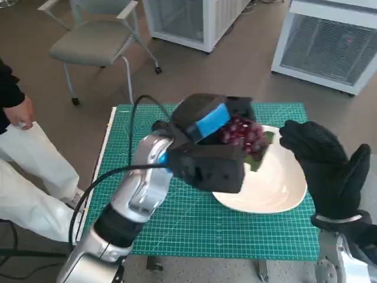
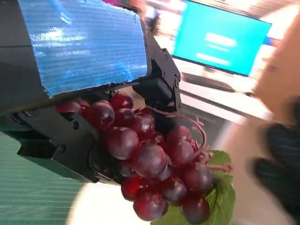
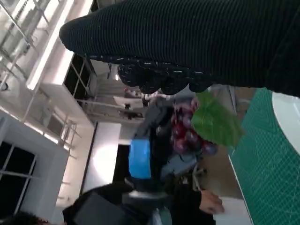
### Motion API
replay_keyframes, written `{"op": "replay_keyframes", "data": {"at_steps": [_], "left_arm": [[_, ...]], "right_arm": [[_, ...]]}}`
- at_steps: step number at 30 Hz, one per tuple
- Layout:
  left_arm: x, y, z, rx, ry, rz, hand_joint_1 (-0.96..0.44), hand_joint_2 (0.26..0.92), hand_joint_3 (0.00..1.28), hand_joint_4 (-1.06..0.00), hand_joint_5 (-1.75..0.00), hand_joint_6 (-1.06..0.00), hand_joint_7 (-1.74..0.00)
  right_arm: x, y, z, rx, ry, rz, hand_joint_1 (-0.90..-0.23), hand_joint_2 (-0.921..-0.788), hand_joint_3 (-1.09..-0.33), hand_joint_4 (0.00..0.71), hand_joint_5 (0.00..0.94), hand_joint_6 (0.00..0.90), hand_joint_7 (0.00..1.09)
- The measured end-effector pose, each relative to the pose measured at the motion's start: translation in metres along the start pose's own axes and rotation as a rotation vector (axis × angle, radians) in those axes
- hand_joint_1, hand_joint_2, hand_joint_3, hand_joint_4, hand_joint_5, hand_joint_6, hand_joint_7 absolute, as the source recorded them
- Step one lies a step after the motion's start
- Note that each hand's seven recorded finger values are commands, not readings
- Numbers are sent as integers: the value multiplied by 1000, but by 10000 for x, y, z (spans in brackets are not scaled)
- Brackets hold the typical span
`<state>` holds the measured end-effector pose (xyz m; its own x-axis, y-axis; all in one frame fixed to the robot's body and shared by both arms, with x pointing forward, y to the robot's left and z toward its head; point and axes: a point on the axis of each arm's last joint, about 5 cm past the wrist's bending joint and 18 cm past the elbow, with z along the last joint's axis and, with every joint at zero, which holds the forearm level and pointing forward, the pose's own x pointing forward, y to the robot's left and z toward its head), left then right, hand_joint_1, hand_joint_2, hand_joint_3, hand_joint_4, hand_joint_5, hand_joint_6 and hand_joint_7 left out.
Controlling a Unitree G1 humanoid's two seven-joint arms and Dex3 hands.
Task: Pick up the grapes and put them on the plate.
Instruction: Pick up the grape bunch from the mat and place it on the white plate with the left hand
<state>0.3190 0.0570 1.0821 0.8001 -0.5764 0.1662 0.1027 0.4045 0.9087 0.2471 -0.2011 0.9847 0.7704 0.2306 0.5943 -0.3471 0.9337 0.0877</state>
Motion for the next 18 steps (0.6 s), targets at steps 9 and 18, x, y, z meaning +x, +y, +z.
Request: {"op": "replay_keyframes", "data": {"at_steps": [9, 18], "left_arm": [[159, -117, 96, 30, -46, -62, 4, 916, 103, -596, -1426, -694, -935], [238, -257, 83, 8, -13, -89, 2, 916, 103, -621, -1358, -650, -1023]], "right_arm": [[-46, -13, 23, -8, 2, -37, -379, -921, -630, 417, 745, 206, 997], [-56, -4, 36, -18, 0, -59, -381, -921, -626, 421, 738, 210, 992]]}}
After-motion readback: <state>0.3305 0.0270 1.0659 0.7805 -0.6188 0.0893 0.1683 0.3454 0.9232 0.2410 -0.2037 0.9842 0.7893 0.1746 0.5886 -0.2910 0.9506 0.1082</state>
